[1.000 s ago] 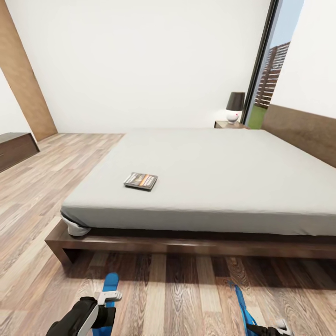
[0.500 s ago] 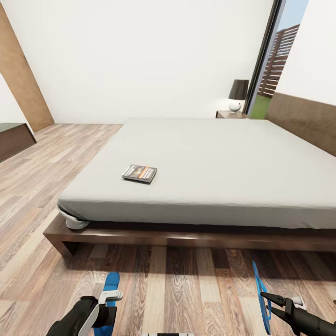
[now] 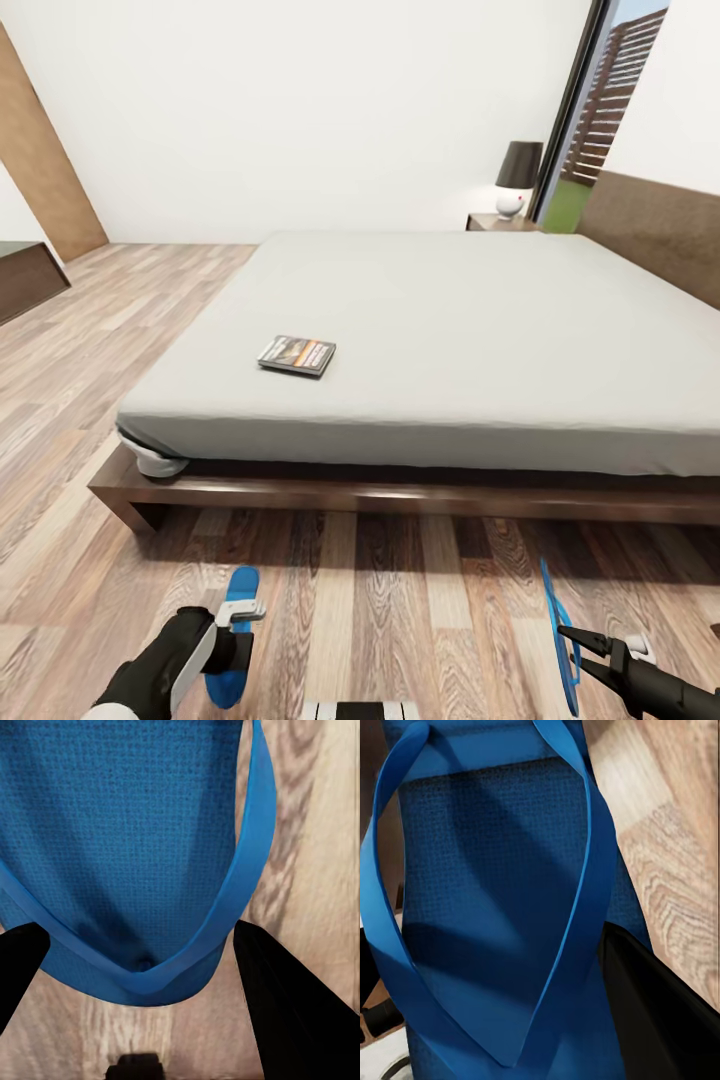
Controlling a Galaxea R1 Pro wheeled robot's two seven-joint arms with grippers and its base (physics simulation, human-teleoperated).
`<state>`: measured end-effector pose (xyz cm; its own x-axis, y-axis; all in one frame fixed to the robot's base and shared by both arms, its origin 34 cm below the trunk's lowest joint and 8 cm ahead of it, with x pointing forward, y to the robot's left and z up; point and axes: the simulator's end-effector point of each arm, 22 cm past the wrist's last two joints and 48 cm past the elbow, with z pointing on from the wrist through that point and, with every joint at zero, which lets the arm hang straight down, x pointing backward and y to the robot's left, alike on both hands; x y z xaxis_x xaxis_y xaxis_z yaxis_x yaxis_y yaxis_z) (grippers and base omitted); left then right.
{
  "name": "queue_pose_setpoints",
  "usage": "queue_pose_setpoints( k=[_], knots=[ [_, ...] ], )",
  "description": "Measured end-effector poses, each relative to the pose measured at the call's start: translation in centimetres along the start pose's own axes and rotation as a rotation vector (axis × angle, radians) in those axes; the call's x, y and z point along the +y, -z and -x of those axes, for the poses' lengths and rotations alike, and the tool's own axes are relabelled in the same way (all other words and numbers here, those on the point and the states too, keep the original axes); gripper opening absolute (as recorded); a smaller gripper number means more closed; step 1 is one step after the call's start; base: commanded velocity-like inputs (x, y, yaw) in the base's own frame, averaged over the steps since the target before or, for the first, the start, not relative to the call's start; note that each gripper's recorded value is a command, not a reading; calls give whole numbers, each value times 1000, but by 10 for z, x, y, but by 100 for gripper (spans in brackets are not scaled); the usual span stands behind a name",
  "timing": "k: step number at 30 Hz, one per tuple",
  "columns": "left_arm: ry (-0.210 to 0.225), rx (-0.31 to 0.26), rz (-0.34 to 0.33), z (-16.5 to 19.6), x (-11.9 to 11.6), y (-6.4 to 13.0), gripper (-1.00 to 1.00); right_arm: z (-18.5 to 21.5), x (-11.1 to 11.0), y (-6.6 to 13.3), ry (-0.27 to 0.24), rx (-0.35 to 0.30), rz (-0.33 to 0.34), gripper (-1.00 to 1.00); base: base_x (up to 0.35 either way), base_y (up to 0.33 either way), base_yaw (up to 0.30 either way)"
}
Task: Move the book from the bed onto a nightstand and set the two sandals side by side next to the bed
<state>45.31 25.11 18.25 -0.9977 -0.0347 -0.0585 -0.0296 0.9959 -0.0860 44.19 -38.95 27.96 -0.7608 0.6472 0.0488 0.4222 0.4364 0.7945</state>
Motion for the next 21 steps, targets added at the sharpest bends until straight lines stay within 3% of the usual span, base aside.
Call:
queue_pose_setpoints(
  k=[3,6,10,13,21],
  knots=[
    [1,79,3,-2,4,7,-100,-2,-5,-2,-8,6,-8,-100,0,0,0],
    [2,104,20,-6,15,6,-100,-4,-10,-3,-16,12,-16,-100,0,0,0],
    [6,121,108,-9,76,9,-100,-7,-16,-5,-26,19,-26,-100,0,0,0],
    [18,126,134,-10,98,10,-100,-9,-21,-6,-33,24,-34,-100,0,0,0],
    [24,149,124,-17,95,-2,-100,-14,-34,-9,-54,38,-56,-100,0,0,0]
  ],
)
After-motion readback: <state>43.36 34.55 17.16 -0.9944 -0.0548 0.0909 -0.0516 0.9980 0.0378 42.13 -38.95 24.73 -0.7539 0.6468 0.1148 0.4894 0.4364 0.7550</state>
